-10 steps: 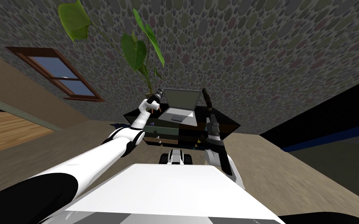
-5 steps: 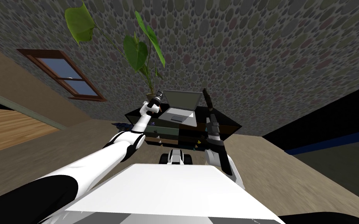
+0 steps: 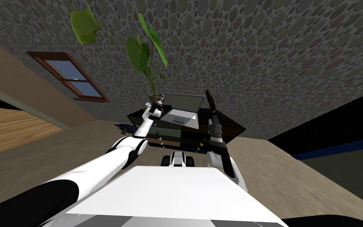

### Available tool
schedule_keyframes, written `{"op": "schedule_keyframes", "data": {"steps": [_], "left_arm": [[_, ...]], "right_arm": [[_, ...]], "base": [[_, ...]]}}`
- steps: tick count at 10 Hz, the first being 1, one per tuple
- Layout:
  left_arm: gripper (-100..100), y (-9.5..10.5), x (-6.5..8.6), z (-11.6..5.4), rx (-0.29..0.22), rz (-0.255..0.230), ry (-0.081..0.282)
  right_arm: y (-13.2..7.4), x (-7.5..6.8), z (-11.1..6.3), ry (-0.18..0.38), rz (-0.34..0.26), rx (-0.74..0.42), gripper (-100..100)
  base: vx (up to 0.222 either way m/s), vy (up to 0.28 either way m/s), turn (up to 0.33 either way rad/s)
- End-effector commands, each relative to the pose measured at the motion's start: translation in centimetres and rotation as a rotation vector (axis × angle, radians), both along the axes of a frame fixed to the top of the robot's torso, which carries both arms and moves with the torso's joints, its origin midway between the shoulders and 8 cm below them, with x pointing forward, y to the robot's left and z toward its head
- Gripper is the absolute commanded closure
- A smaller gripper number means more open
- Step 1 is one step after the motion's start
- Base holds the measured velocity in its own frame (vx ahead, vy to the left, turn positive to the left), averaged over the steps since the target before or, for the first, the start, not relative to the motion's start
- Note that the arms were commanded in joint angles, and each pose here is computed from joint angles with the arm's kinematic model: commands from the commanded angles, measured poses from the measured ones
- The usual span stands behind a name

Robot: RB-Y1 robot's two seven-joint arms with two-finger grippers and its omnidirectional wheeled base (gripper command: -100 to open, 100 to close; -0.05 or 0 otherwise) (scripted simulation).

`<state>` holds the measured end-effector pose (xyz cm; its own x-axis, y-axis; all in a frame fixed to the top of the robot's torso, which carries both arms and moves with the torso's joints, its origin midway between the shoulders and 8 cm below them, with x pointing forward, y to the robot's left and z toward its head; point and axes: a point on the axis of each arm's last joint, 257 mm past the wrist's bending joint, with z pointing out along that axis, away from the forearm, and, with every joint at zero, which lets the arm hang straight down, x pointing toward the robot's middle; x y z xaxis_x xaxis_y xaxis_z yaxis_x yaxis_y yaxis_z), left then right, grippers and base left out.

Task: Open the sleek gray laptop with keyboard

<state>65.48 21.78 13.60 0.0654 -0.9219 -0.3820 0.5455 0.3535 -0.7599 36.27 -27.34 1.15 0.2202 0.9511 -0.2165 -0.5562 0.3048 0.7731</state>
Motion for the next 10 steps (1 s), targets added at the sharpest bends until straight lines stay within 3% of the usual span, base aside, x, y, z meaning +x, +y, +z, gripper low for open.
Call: {"op": "schedule_keyframes", "data": {"steps": [1, 2, 3, 5, 6, 8, 9, 10], "left_arm": [[100, 0.1, -0.9, -1.5, -0.008, -0.006, -0.027], [100, -0.1, -1.4, -0.8, -0.008, -0.016, -0.059], [100, 0.3, -1.7, -2.5, -0.017, -0.007, -0.055], [100, 0.0, -2.4, -1.6, -0.016, -0.021, -0.099], [100, 0.5, -3.0, -3.1, -0.024, -0.012, -0.102], [100, 0.3, -3.6, -2.4, -0.023, -0.024, -0.138], [100, 0.7, -4.2, -3.8, -0.031, -0.014, -0.145], [100, 0.5, -4.7, -3.3, -0.031, -0.023, -0.173]], "right_arm": [[0.0, 0.0, 0.0, 0.000, 0.000, 0.000, 0], [0.0, 0.0, 0.0, 0.000, 0.000, 0.000, 0], [0.0, 0.0, 0.0, 0.000, 0.000, 0.000, 0], [0.0, 0.0, 0.0, 0.000, 0.000, 0.000, 0], [0.0, 0.0, 0.0, 0.000, 0.000, 0.000, 0], [0.0, 0.0, 0.0, 0.000, 0.000, 0.000, 0], [0.0, 0.0, 0.0, 0.000, 0.000, 0.000, 0], [0.0, 0.0, 0.0, 0.000, 0.000, 0.000, 0]], "base": [[0.010, -0.010, 0.035], [0.004, -0.018, 0.031], [0.005, -0.024, 0.045], [-0.001, -0.015, 0.015], [0.009, -0.008, 0.032], [0.003, -0.012, 0.015], [0.005, -0.014, 0.040], [0.001, -0.019, 0.030]]}}
